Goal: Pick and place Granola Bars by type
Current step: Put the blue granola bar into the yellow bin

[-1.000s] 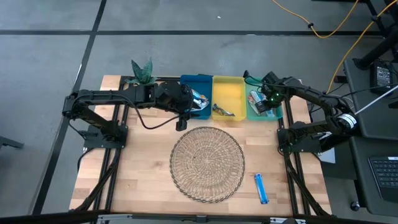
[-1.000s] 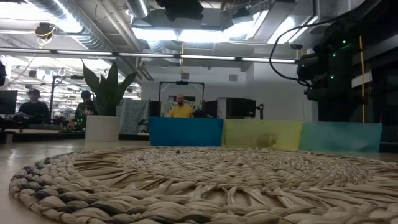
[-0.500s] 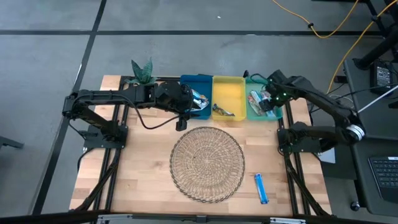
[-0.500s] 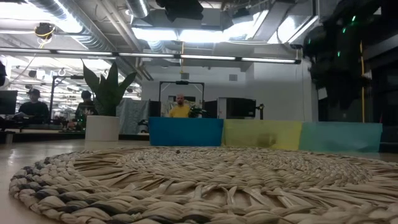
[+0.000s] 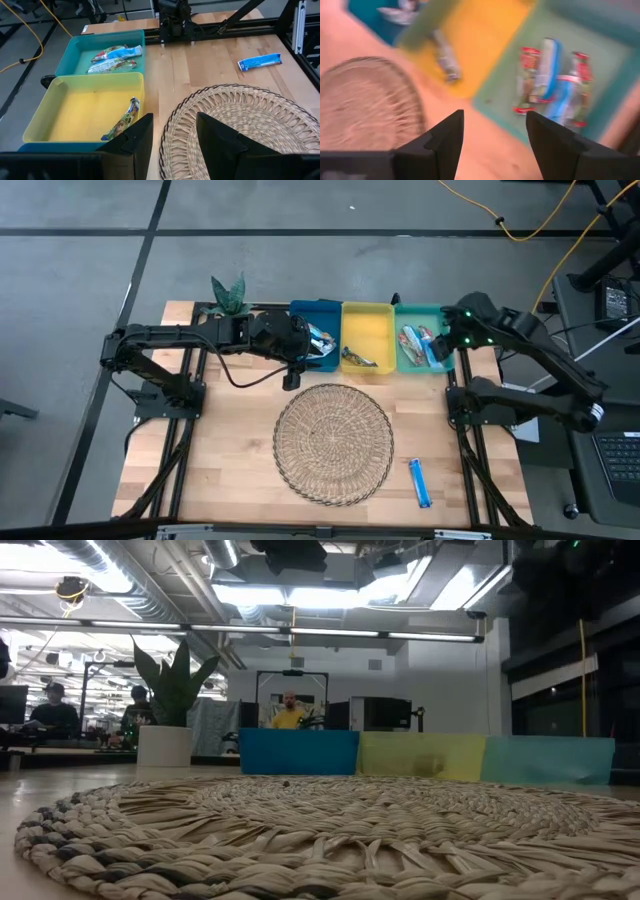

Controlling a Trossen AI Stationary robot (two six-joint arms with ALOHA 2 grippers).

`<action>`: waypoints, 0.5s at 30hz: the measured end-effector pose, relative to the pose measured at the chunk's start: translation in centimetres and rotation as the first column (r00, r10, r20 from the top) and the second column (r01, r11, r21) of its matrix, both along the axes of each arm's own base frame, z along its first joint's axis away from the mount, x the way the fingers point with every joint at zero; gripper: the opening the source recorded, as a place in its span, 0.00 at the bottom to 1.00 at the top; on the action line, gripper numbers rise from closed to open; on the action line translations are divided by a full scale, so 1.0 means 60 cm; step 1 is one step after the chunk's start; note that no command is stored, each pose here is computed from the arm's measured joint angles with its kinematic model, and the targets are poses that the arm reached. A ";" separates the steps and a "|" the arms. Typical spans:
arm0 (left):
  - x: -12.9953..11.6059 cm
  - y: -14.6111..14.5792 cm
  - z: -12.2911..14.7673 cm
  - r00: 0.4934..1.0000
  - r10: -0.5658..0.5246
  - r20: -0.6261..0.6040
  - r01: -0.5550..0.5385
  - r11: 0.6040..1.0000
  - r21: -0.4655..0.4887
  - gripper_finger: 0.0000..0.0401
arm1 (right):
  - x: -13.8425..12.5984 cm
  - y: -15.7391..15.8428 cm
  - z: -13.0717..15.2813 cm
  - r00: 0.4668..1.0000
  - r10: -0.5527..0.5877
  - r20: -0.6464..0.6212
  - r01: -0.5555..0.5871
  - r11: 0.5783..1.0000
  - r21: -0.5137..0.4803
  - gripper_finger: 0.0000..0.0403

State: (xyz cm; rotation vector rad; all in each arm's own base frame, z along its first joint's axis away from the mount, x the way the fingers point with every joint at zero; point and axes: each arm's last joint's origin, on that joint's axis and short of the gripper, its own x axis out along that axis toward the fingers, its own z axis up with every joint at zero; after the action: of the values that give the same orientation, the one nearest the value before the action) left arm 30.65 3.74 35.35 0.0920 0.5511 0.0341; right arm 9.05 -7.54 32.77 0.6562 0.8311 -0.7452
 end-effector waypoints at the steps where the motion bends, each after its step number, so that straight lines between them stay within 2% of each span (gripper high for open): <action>1: 0.000 0.000 0.000 1.000 0.000 0.000 0.000 1.000 0.000 0.36 | -0.001 0.008 0.004 1.000 0.019 0.025 -0.019 1.000 0.010 0.53; 8: -0.001 0.000 -0.001 1.000 0.000 -0.010 0.000 1.000 -0.002 0.36 | -0.009 0.062 0.018 0.970 0.154 0.187 -0.178 0.977 0.118 0.53; 15: -0.003 0.000 -0.005 0.999 0.002 -0.037 -0.002 1.000 -0.004 0.36 | -0.004 0.097 0.020 0.946 0.222 0.234 -0.275 0.935 0.225 0.53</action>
State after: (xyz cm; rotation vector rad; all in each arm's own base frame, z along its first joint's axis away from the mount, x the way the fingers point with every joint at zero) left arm 30.46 3.72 35.05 0.0879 0.5880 0.0332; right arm 8.81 -1.70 33.97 0.8241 0.8074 -0.3337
